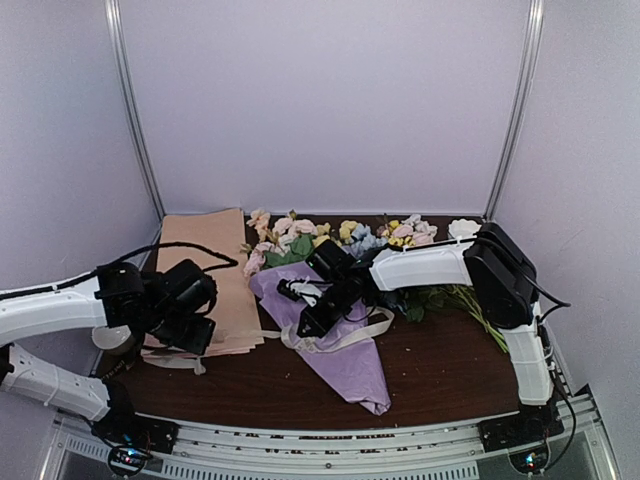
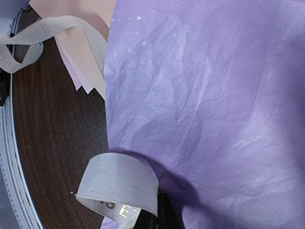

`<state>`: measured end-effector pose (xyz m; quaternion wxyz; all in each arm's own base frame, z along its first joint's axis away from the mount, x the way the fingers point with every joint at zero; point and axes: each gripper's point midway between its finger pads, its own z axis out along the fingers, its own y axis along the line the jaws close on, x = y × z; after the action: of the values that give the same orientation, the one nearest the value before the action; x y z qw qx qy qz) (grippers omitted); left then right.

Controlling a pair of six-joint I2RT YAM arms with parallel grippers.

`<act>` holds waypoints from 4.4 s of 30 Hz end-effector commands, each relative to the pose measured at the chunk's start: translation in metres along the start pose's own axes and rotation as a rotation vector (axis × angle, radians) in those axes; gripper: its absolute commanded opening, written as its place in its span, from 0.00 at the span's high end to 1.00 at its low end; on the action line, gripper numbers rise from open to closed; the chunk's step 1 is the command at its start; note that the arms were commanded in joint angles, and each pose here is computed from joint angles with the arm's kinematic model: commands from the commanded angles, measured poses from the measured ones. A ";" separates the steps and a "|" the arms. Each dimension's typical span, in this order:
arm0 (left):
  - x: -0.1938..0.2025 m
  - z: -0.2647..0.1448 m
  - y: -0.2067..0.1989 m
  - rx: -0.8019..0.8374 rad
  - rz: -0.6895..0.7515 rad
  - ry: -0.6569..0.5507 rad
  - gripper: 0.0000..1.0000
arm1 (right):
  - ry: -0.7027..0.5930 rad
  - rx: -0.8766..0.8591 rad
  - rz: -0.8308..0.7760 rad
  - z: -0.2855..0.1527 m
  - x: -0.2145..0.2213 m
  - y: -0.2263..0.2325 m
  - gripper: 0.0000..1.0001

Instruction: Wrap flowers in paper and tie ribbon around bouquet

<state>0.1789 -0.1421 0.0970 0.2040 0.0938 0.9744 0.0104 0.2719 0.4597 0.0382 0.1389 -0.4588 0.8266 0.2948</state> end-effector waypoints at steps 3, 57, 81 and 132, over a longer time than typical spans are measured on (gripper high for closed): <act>-0.081 -0.101 -0.119 0.388 0.432 -0.408 1.00 | -0.057 -0.024 0.001 -0.017 -0.022 0.010 1.00; -0.173 0.003 -0.193 0.623 0.367 -0.509 1.00 | -0.493 -0.185 0.208 -0.158 -0.066 -0.010 0.64; -0.170 0.000 -0.186 0.607 0.343 -0.468 0.77 | -0.355 -0.141 0.276 -0.097 -0.040 -0.027 1.00; -0.057 -0.037 -0.174 0.589 0.627 -0.545 1.00 | -0.321 -0.084 0.337 -0.089 -0.027 -0.051 1.00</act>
<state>0.1865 -0.3173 0.0924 0.3686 0.3983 0.8126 -0.2125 0.3251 0.4060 0.1053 0.1874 -0.2675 0.8402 0.4329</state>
